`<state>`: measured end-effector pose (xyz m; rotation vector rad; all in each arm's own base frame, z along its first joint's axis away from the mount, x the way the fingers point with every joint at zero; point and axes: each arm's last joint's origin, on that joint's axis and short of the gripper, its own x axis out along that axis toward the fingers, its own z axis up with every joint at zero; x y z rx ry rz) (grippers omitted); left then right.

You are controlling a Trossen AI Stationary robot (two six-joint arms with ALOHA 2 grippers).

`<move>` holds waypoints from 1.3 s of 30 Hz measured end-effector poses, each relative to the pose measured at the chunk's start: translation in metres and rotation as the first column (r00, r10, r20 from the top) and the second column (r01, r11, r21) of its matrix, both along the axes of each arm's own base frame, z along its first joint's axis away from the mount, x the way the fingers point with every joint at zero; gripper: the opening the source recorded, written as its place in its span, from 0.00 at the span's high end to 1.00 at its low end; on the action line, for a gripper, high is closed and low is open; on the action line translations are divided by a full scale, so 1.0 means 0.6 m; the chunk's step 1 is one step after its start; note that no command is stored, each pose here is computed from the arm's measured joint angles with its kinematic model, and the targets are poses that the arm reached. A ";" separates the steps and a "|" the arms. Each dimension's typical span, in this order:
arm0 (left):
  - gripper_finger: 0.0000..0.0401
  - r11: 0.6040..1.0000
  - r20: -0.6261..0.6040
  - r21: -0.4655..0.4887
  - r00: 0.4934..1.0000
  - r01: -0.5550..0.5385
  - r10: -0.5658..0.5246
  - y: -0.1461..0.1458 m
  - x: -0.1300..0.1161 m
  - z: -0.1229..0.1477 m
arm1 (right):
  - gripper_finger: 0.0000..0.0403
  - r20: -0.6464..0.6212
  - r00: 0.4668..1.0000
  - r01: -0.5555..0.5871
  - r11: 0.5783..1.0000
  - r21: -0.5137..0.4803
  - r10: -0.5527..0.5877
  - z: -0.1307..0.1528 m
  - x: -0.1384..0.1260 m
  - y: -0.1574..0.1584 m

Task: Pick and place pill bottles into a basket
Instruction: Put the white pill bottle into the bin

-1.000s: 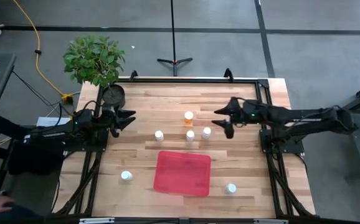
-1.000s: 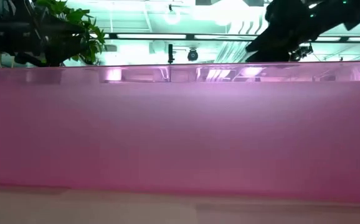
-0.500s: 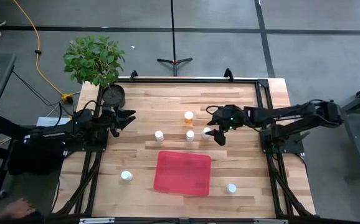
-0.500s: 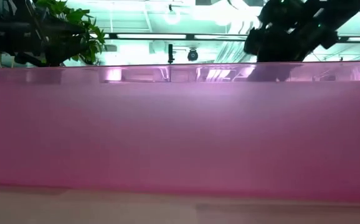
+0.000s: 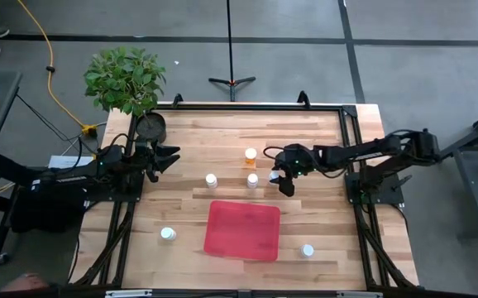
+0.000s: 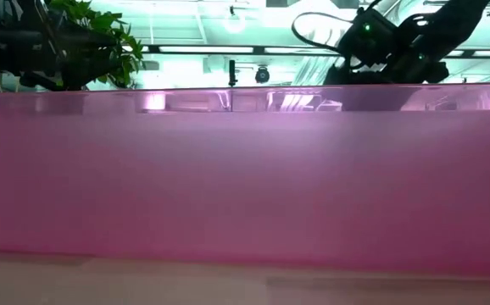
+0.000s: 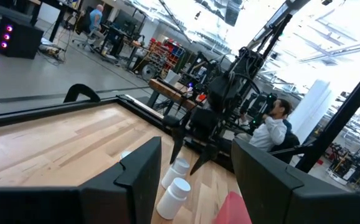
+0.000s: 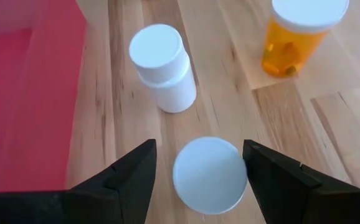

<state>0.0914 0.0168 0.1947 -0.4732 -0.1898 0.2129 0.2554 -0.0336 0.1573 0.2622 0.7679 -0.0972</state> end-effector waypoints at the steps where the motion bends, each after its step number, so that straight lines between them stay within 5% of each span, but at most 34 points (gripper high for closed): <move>1: 0.43 1.000 0.000 0.000 1.000 0.000 0.000 0.000 0.000 0.000 | 0.43 -0.004 1.000 0.000 1.000 0.000 0.000 -0.002 0.000 0.000; 14: 0.43 1.000 0.000 -0.001 1.000 0.001 -0.001 0.000 0.000 0.000 | 0.45 -0.043 0.999 -0.034 0.999 -0.031 0.032 -0.007 -0.003 0.000; 28: 0.43 1.000 0.000 -0.001 1.000 0.001 -0.001 0.000 0.000 0.000 | 0.61 -0.051 0.998 -0.033 0.999 -0.031 0.032 -0.007 -0.004 0.000; 39: 0.43 1.000 0.000 -0.001 1.000 0.001 -0.001 0.000 0.000 0.000 | 0.61 -0.058 0.998 -0.017 0.999 -0.048 0.014 -0.008 -0.005 -0.001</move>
